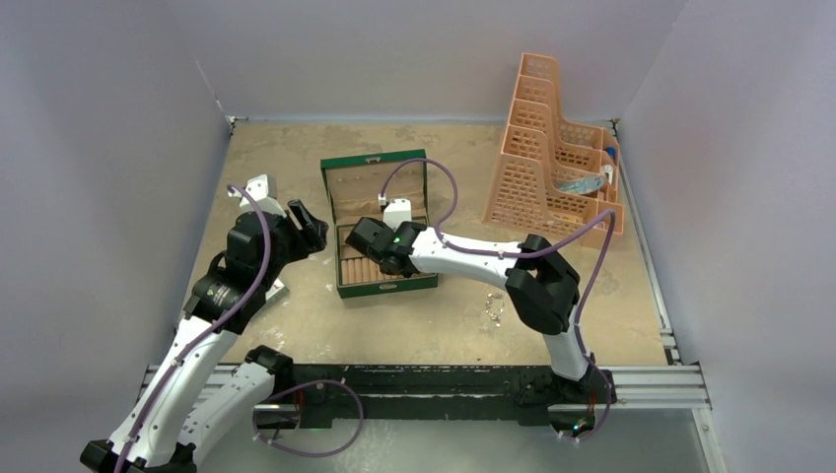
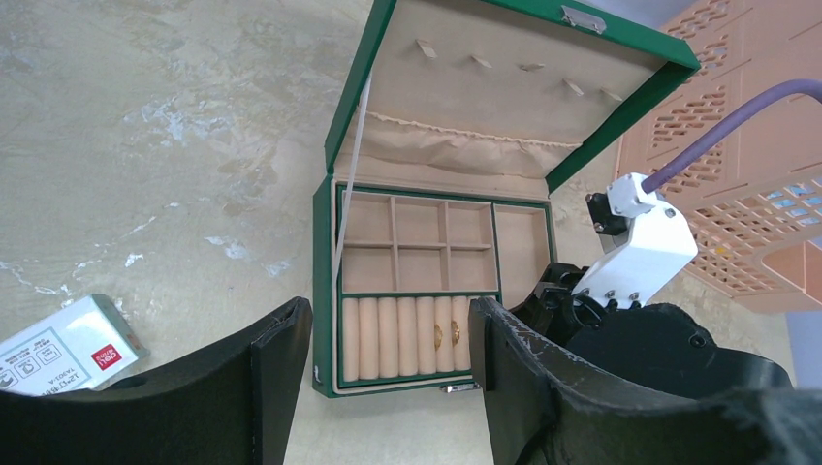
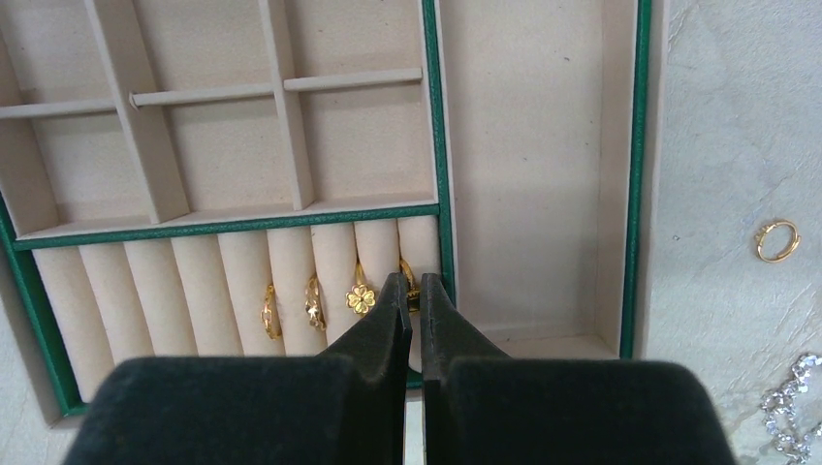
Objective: Organize the mixed jewelry
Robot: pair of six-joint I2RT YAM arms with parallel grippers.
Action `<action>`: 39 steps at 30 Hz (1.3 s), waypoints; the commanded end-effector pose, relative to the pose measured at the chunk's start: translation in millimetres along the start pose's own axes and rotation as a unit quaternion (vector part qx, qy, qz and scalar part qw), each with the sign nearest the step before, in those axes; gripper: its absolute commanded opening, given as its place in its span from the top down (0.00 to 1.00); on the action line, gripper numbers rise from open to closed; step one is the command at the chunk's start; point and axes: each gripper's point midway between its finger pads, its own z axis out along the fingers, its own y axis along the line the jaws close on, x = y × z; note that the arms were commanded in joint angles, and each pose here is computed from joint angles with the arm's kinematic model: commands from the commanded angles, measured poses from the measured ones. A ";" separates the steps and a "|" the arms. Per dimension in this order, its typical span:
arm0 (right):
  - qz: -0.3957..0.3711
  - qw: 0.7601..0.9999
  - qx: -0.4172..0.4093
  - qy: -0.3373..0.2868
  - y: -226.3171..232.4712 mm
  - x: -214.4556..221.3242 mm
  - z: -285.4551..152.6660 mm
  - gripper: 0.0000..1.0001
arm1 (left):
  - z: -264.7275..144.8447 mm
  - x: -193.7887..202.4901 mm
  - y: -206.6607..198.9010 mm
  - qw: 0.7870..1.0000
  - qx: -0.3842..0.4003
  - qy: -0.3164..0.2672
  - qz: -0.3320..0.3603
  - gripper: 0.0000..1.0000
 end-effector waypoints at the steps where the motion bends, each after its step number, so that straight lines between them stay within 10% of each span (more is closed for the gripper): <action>1: 0.015 1.000 -0.024 -0.004 10.2 -0.4 -2.0 1.00 | -2.2 -10.4 -3.6 1.000 0.009 -0.019 0.004 0.40; 13: 0.024 0.999 -0.036 0.003 9.3 1.5 -8.9 0.99 | -4.7 -12.2 -4.5 1.000 0.015 -0.027 0.002 0.40; 26: 0.081 0.994 -0.045 -0.053 -14.2 -45.6 -52.5 0.74 | -3.4 -9.7 -4.9 1.000 0.017 -0.022 0.001 0.40; 39: 0.214 0.974 0.040 -0.067 -143.9 -45.6 -32.6 0.64 | -0.7 -2.8 -26.6 0.997 0.072 0.002 0.008 0.32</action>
